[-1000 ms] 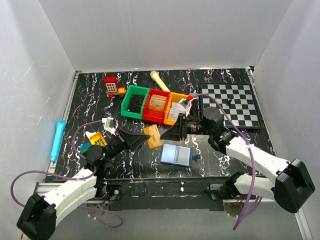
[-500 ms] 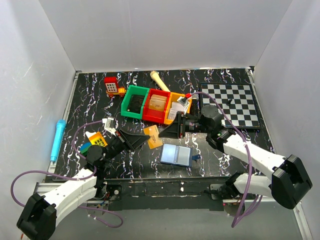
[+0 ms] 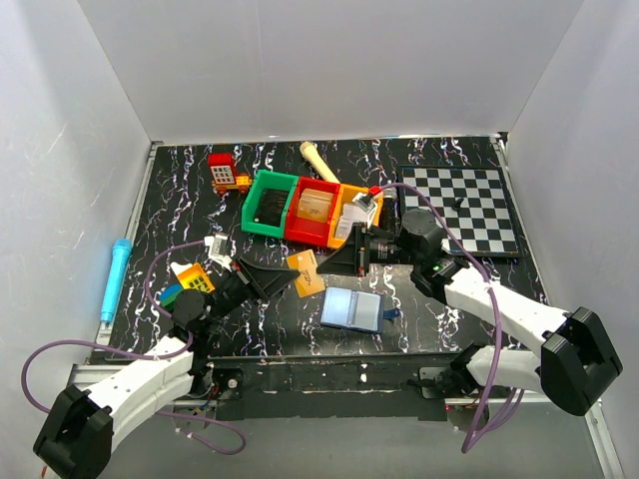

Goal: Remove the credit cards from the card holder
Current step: Place the credit card in the storage box.

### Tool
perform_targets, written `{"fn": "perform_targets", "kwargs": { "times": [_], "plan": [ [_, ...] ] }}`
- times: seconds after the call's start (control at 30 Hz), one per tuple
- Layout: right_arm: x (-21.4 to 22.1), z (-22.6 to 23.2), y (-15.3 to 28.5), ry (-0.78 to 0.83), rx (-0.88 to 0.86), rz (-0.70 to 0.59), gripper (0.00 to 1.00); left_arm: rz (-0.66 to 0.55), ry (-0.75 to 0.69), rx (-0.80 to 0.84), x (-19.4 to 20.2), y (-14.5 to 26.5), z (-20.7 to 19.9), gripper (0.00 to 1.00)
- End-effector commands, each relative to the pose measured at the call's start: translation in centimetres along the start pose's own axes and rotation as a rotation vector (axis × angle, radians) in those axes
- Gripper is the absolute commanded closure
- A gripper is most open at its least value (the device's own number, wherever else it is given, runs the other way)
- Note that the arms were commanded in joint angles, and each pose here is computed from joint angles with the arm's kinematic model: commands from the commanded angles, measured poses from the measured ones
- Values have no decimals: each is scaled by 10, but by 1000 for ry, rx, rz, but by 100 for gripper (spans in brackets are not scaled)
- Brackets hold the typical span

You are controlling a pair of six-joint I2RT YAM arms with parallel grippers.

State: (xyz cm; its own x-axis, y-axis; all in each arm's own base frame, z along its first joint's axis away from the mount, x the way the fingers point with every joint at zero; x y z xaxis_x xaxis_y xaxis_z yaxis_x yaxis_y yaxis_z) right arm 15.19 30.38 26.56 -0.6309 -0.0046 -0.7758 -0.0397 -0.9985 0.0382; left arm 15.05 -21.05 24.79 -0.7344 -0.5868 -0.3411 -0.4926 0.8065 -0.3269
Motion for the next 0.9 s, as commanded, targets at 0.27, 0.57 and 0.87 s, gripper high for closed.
{"fn": "perform_targets", "kwargs": {
  "times": [0.27,0.57,0.87],
  "plan": [
    [-21,17,5,45,-17,-13,99,-23,-2,-93,-6,-2,7,45],
    [-76,-33,43,137,512,-25,99,-376,4,-485,-50,37,44,42],
    [-99,-114,46,665,689,389,99,-463,-66,-585,-61,62,44,46]
  ]
}}
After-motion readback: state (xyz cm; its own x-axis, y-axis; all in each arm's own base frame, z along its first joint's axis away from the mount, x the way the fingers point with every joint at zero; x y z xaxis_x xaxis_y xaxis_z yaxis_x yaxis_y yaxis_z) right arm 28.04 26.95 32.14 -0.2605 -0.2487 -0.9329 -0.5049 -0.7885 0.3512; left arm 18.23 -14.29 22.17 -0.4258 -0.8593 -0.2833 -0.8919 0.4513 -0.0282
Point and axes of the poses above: each gripper's point midway between its finger pads, its own y axis back along the fingers, its own z axis along the line the jaws close on, x = y × z, the point moved 3 cm from there along y, back along the fingers, and after that the axes turned 13 degrees about y, right-handed, at the moved point
